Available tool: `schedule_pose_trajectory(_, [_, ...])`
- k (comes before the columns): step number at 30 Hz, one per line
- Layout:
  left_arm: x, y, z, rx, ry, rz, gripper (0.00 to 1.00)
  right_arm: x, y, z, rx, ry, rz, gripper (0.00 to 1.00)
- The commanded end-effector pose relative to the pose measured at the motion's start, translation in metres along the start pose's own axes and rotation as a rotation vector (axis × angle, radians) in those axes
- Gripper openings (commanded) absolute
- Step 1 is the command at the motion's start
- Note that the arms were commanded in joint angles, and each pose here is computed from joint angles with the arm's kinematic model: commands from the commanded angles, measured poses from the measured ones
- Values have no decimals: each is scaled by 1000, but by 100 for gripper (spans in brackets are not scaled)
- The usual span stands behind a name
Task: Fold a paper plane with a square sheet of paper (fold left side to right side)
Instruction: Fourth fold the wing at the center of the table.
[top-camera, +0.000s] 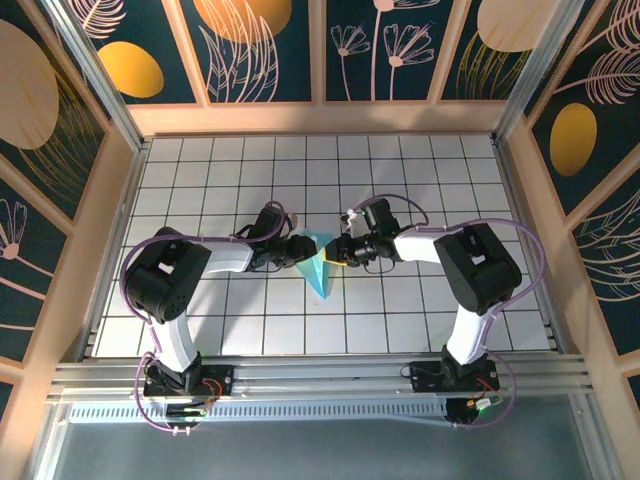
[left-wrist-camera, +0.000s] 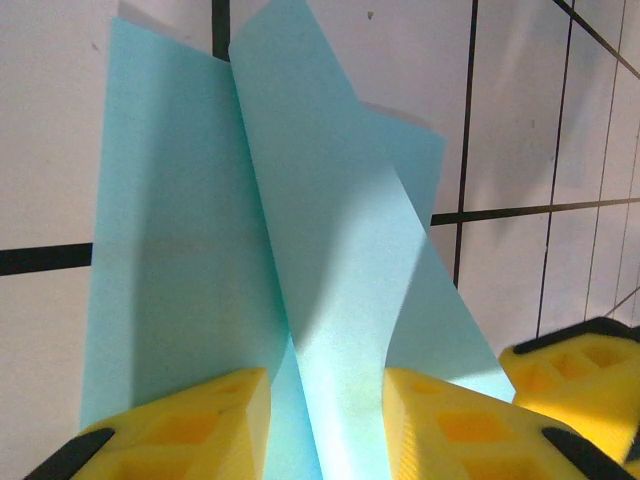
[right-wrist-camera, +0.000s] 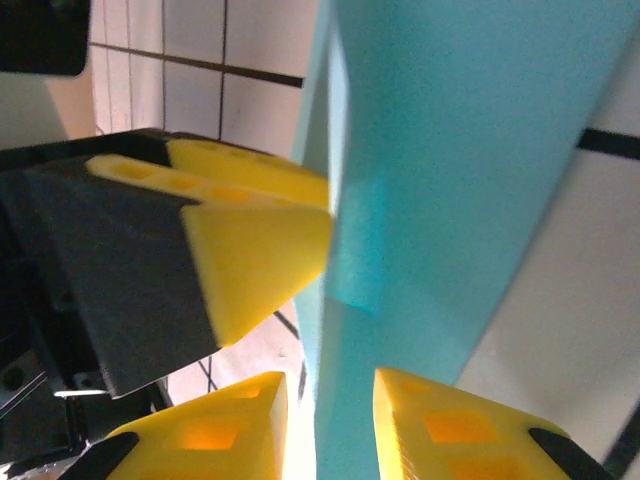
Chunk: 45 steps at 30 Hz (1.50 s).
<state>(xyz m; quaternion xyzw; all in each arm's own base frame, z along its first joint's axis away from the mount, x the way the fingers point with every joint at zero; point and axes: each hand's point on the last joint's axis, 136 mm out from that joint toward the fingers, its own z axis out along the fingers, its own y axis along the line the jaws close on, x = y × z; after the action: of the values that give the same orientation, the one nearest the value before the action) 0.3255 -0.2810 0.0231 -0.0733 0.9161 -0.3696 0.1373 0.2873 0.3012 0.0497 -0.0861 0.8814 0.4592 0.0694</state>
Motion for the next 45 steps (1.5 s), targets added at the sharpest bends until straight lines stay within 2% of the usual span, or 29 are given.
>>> schedule_pose_trajectory(1, [14,35,7,-117,36,-22,35,-7,-2,3,7,-10,-8,28])
schedule_pose_trajectory(15, [14,35,6,-118,35,-21,35,-11,6,6,-24,-7,-28,27])
schedule_pose_trajectory(24, [13,33,6,-115,35,-19,35,-10,4,11,-20,5,-28,17])
schedule_pose_trajectory(33, [14,35,6,-120,36,-21,35,-6,-2,13,3,21,-19,1])
schedule_pose_trajectory(45, [14,35,6,-120,35,-21,35,0,-18,17,72,38,-2,0])
